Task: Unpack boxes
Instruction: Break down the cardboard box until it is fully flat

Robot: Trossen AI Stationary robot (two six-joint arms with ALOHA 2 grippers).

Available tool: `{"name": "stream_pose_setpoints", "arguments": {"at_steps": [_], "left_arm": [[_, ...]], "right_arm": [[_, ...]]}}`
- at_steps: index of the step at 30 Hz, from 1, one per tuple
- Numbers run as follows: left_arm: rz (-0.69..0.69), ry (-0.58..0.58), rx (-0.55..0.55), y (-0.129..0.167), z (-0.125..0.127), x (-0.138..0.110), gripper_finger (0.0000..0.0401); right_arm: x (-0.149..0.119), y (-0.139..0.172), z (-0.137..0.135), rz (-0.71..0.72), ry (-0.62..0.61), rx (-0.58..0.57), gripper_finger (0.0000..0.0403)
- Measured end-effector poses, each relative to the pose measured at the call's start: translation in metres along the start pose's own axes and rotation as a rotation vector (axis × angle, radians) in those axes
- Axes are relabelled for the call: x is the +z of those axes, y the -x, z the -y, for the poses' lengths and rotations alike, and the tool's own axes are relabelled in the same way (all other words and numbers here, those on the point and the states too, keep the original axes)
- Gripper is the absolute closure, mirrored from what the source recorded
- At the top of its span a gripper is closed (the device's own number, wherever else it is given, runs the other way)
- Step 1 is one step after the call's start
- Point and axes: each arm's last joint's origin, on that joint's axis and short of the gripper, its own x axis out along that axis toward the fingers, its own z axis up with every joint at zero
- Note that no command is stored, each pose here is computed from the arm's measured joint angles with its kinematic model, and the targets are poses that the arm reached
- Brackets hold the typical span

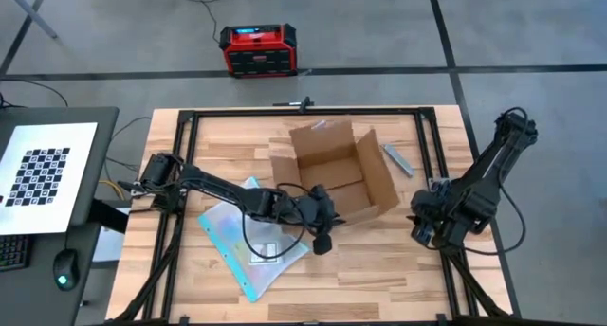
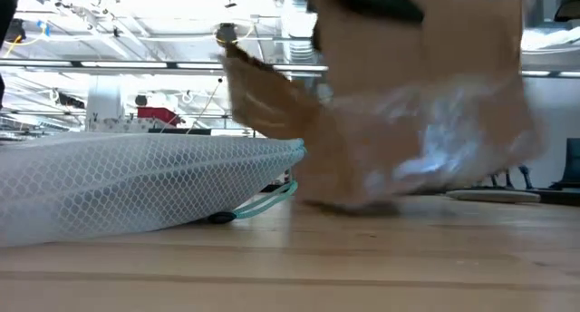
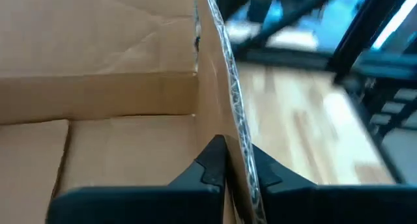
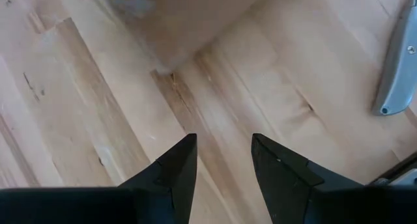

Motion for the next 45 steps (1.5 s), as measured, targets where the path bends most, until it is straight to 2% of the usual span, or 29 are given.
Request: {"name": "stream_pose_setpoints", "arguments": {"at_steps": [3,10,15,19,24,29,36,39,45], "left_arm": [[0.134,0.017,-0.038,0.004,0.005,0.015,0.0400],[0.322,-0.029,-0.111,0.031,0.026,0.043,0.0401],[0.321,-0.018,-0.148,0.039,0.032,0.047,0.0401],[0.277,0.036,-0.142,0.031,0.032,0.039,0.0401],[0.193,0.040,-0.135,0.013,0.035,0.016,0.0397],[0.086,0.035,-0.116,-0.010,0.033,-0.013,0.0349],[0.024,0.044,-0.080,-0.035,0.027,-0.042,0.0264],[0.032,0.048,-0.081,-0.041,0.027,-0.047,0.0250],[0.005,0.054,-0.075,-0.045,0.027,-0.055,0.0247]], "right_arm": [[-0.002,-0.002,-0.004,0.000,0.007,0.003,0.0265],[-0.009,-0.008,-0.013,0.022,0.004,-0.018,0.0265],[-0.005,-0.008,-0.017,0.173,-0.016,0.008,0.0265],[0.003,0.000,-0.016,0.315,-0.013,0.012,0.0265],[0.008,0.002,-0.015,0.337,0.024,0.002,0.0265],[0.012,0.004,-0.015,0.378,-0.011,0.007,0.0265],[0.012,0.003,-0.013,0.355,-0.001,-0.012,0.0265],[0.014,0.001,-0.013,0.351,0.012,-0.028,0.0265],[0.021,-0.002,-0.011,0.343,0.038,-0.064,0.0265]]}}
